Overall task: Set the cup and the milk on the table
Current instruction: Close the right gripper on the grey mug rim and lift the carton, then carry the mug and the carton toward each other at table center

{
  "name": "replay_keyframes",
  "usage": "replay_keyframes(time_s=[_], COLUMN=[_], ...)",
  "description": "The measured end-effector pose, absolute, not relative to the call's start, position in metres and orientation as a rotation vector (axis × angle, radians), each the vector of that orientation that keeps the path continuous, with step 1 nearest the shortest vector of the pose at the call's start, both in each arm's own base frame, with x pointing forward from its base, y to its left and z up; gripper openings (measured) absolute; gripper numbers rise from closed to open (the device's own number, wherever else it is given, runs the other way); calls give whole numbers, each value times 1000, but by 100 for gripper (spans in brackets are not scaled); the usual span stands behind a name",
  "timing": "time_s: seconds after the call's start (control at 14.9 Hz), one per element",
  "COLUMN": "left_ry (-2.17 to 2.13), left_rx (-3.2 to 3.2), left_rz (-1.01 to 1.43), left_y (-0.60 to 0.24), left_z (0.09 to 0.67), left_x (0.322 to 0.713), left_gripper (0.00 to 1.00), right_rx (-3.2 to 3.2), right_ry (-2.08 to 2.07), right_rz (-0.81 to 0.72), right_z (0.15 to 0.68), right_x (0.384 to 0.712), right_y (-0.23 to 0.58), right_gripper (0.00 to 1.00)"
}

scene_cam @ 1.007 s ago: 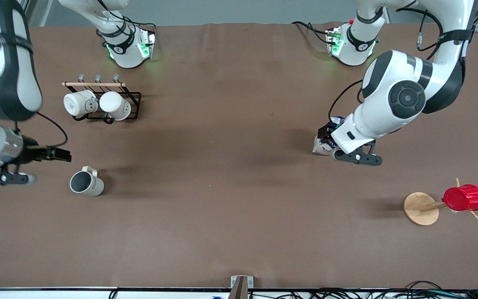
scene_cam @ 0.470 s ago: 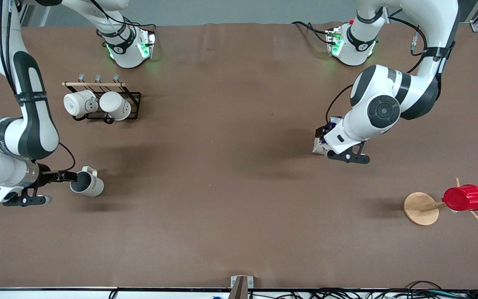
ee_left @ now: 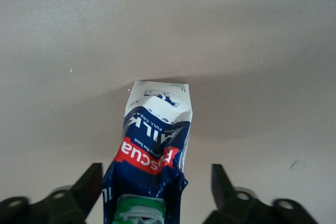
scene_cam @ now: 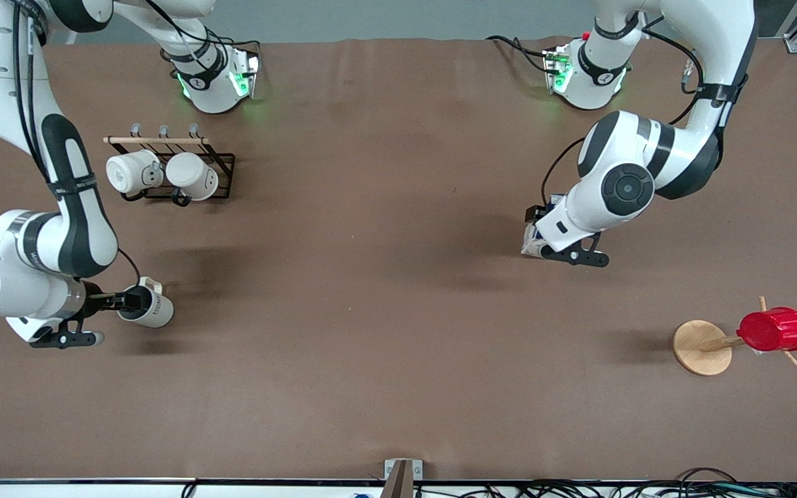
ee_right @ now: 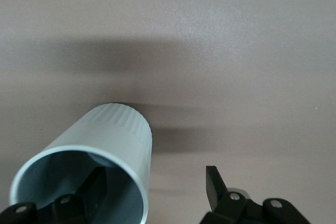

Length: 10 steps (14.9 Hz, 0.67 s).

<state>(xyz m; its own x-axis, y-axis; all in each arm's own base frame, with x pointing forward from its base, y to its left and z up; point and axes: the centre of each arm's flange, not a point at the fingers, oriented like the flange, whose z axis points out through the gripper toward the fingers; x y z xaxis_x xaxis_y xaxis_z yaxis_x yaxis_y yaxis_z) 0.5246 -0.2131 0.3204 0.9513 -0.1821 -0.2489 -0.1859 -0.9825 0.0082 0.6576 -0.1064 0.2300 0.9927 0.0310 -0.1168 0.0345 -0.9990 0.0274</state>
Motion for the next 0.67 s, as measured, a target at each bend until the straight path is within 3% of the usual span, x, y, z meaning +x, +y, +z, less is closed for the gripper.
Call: replay_keyframes(time_s=[0.07, 0.27, 0.47, 0.67], left_ry=[290, 284, 266, 246], left_rx=[-3091, -3112, -3125, -3134], left_rz=[382, 313, 274, 246], left_y=[-213, -212, -207, -201], left_z=[322, 333, 342, 351], left_x=[525, 533, 540, 546], left_gripper=[72, 46, 45, 45], right_rx=[3106, 3107, 3115, 3129], right_ry=[51, 49, 40, 65], right_rz=[-179, -166, -152, -189], right_z=[226, 226, 233, 254], right_x=[656, 657, 661, 671], right_y=[-106, -107, -106, -92], right_gripper=[71, 37, 8, 4])
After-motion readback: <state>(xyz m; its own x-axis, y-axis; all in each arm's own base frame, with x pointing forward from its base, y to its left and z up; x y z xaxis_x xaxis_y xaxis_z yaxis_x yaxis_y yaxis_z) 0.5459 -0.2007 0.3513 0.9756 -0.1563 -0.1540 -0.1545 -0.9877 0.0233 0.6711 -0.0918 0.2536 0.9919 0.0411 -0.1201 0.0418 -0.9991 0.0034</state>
